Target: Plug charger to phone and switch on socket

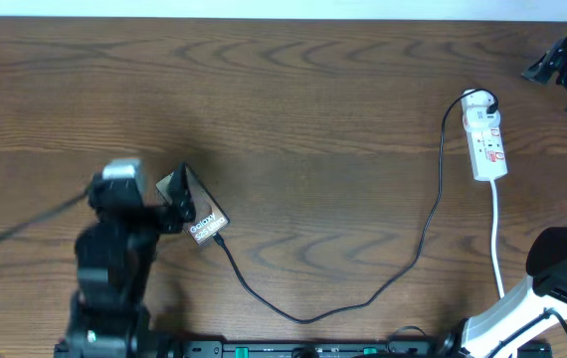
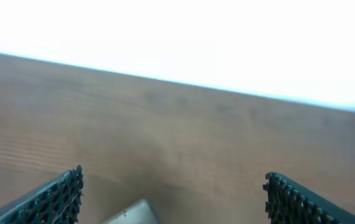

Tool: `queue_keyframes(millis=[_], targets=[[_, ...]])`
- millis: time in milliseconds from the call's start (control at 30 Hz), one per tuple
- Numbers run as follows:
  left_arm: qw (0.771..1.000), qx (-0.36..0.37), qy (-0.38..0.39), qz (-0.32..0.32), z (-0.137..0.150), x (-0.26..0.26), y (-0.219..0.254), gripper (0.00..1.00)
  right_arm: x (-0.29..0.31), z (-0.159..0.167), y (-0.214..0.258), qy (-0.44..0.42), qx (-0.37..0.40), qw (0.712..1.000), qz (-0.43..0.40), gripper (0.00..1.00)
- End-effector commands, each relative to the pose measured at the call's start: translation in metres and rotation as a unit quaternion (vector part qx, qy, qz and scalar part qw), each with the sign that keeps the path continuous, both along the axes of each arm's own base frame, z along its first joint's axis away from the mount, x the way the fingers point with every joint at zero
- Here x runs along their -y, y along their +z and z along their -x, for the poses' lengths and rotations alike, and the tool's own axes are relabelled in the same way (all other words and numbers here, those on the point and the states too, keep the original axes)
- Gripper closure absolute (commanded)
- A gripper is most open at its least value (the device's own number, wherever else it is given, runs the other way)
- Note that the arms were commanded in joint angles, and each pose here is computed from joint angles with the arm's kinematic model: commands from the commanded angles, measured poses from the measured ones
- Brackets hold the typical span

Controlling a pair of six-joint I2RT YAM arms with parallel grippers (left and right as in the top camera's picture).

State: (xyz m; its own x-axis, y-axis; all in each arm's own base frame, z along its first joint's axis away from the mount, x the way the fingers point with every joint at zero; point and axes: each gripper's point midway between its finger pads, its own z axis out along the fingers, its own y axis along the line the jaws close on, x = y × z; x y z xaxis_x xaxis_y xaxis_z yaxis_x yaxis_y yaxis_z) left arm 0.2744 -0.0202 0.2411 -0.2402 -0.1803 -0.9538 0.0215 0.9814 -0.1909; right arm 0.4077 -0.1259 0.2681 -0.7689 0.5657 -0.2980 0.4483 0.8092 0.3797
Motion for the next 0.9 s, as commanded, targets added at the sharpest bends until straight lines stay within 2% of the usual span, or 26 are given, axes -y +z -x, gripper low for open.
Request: queue_keyframes(millis=[0, 133, 433, 733, 867], targets=[[0.998, 0.062, 0.022, 0.002, 0.010, -0.008, -0.002, 0.09, -0.001, -0.001, -0.001, -0.003, -0.002, 1.000, -0.003, 0.01], [0.991, 0.129, 0.025, 0.009, 0.016, -0.009, 0.003, 0.09, -0.001, -0.001, -0.001, -0.003, -0.002, 1.000, -0.003, 0.01], [0.980, 0.197, 0.027, 0.014, 0.037, -0.012, -0.006, 0.08, -0.001, -0.001, -0.001, -0.003, -0.002, 1.000, -0.003, 0.01], [0.987, 0.157, 0.038, 0.013, 0.029, -0.020, -0.046, 0.08, -0.001, -0.001, -0.001, -0.003, -0.002, 1.000, -0.003, 0.01], [0.997, 0.075, 0.034, 0.011, 0.029, -0.023, -0.087, 0.09, -0.001, -0.001, -0.001, -0.003, -0.002, 1.000, -0.003, 0.01]])
